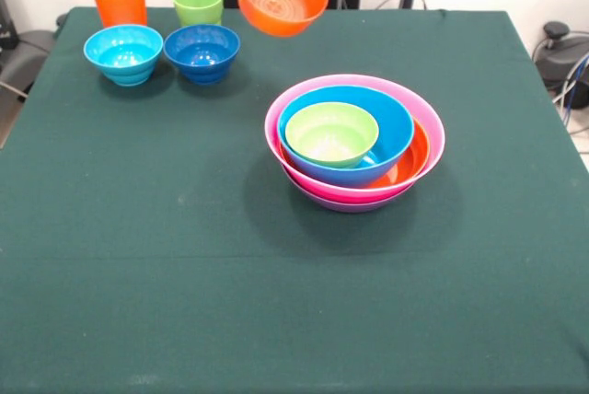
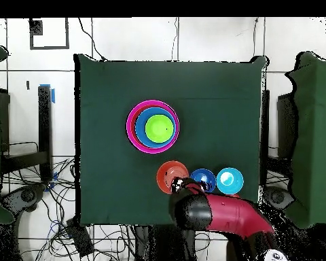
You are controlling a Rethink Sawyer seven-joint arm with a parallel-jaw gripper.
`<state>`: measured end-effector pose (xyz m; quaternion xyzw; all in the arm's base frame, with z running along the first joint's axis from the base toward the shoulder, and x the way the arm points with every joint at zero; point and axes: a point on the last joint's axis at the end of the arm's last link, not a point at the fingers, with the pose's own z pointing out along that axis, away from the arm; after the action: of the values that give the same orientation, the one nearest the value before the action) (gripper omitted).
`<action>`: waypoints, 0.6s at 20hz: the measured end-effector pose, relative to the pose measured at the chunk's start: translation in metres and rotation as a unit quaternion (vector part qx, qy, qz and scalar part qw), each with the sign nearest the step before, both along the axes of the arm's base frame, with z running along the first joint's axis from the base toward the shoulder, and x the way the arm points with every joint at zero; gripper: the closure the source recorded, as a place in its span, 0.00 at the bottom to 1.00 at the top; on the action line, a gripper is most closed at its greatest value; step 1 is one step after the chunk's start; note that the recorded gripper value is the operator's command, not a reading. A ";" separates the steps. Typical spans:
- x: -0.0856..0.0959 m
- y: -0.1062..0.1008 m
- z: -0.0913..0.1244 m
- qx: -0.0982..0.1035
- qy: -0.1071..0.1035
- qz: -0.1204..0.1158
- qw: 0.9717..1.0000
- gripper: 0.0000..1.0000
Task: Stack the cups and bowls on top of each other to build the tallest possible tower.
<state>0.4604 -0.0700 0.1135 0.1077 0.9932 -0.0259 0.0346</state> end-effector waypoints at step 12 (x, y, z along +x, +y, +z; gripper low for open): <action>0.001 0.073 -0.016 -0.024 -0.011 0.023 0.999 1.00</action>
<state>0.4614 0.0031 0.0974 0.0844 0.9941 -0.0475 0.0485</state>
